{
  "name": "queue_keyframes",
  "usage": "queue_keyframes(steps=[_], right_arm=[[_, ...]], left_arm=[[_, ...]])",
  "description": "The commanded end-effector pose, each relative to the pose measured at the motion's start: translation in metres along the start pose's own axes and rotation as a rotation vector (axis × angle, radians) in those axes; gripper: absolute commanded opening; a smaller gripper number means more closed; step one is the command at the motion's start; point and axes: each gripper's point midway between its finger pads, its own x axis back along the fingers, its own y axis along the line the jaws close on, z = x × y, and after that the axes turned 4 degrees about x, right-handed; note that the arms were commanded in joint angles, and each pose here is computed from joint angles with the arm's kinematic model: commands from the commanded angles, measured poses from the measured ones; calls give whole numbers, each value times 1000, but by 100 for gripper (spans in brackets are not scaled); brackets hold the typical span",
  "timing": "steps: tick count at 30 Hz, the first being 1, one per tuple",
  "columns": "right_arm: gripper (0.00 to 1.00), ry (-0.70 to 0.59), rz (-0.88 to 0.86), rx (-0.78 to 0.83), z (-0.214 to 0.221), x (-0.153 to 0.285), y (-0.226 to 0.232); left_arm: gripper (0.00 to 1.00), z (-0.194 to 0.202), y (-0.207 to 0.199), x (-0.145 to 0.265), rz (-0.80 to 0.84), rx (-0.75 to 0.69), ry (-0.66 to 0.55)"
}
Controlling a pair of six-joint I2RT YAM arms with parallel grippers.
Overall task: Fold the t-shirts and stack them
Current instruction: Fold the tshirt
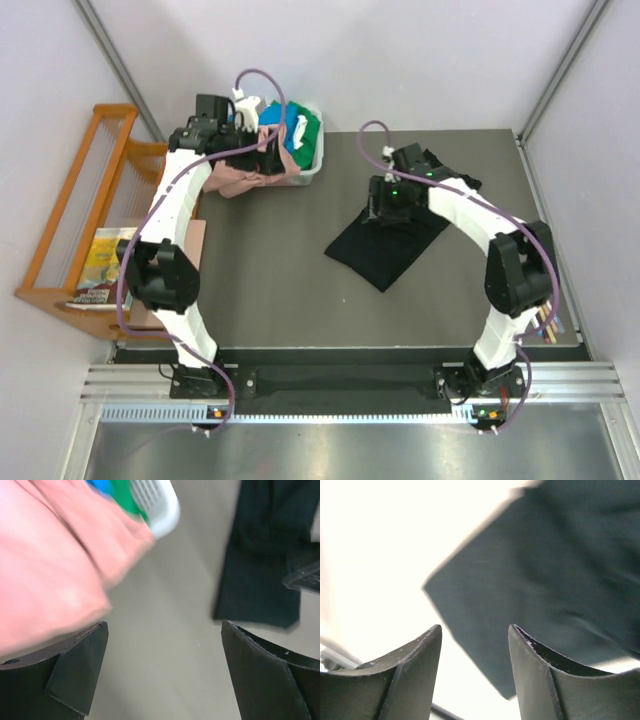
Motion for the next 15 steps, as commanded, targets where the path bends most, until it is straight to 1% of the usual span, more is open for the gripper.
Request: queue_keyframes(steps=[1,2,3,7,9,15], right_arm=[[55,33,-195,-1,-7,-24,51],[54,31,-200,-8,-10,-29,51],[53,57,-189,-15,-5,-43,47],[52,69,-171,-20,-11,-66,41],[51,89,-157,-40,-9,-80,30],[48,72,-124,-78,-23,-95,3]], left_arm=[[99,56,-33,5,100,-38,114],[99,61,-34,6,105,-36,123],[99,72,-33,5,106,-30,145],[99,76,-35,14,97,-46,142],[99,77,-37,17,101,-48,141],[99,83,-36,19,98,-53,150]])
